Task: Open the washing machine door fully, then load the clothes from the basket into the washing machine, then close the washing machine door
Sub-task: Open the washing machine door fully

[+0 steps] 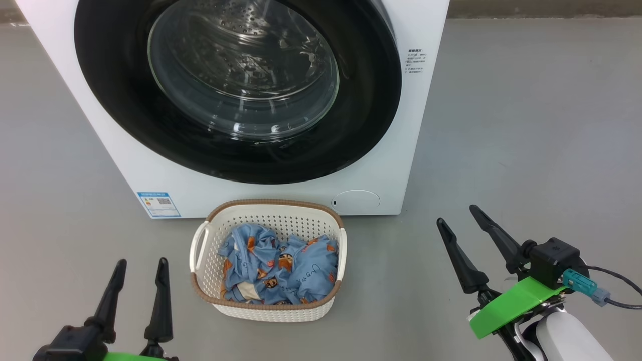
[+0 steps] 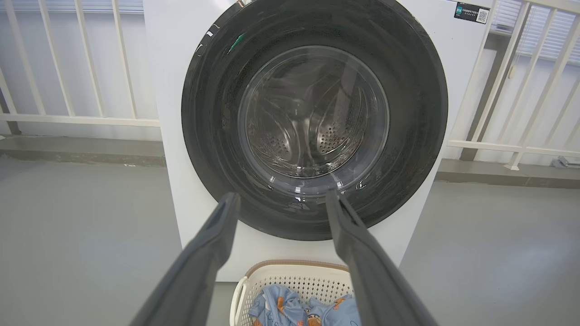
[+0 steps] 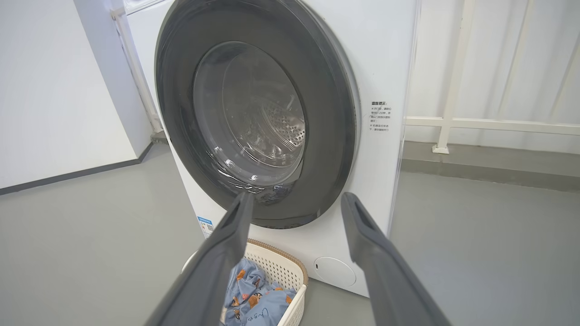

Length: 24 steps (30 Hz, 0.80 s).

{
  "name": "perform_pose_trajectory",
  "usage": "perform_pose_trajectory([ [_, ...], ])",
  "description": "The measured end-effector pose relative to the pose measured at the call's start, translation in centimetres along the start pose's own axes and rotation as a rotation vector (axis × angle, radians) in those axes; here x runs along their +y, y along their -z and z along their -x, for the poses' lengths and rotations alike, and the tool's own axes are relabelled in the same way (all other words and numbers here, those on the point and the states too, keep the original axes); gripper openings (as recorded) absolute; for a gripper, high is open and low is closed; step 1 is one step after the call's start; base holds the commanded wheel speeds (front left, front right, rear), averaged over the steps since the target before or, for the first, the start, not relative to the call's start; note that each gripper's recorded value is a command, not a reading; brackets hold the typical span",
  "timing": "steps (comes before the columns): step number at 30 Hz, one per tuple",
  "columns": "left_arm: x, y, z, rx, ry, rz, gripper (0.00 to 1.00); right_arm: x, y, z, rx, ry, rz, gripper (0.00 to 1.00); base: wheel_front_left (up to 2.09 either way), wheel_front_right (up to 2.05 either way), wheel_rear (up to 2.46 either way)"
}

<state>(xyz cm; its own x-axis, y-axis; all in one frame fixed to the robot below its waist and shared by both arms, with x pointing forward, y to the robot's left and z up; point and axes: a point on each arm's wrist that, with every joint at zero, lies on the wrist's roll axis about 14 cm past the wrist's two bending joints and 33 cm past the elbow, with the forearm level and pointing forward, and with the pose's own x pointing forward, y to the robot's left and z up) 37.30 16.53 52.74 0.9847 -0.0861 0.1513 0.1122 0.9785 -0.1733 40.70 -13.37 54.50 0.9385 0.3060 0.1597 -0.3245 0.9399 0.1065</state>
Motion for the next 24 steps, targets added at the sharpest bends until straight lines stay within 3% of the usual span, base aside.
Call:
perform_pose_trajectory([
  [24, 0.13, 0.43, 0.16, 0.013, -0.006, 0.012, 1.00, -0.38, -0.18, -0.02, -0.007, 0.016, -0.010, 1.00, 0.00, 0.00, 0.00],
])
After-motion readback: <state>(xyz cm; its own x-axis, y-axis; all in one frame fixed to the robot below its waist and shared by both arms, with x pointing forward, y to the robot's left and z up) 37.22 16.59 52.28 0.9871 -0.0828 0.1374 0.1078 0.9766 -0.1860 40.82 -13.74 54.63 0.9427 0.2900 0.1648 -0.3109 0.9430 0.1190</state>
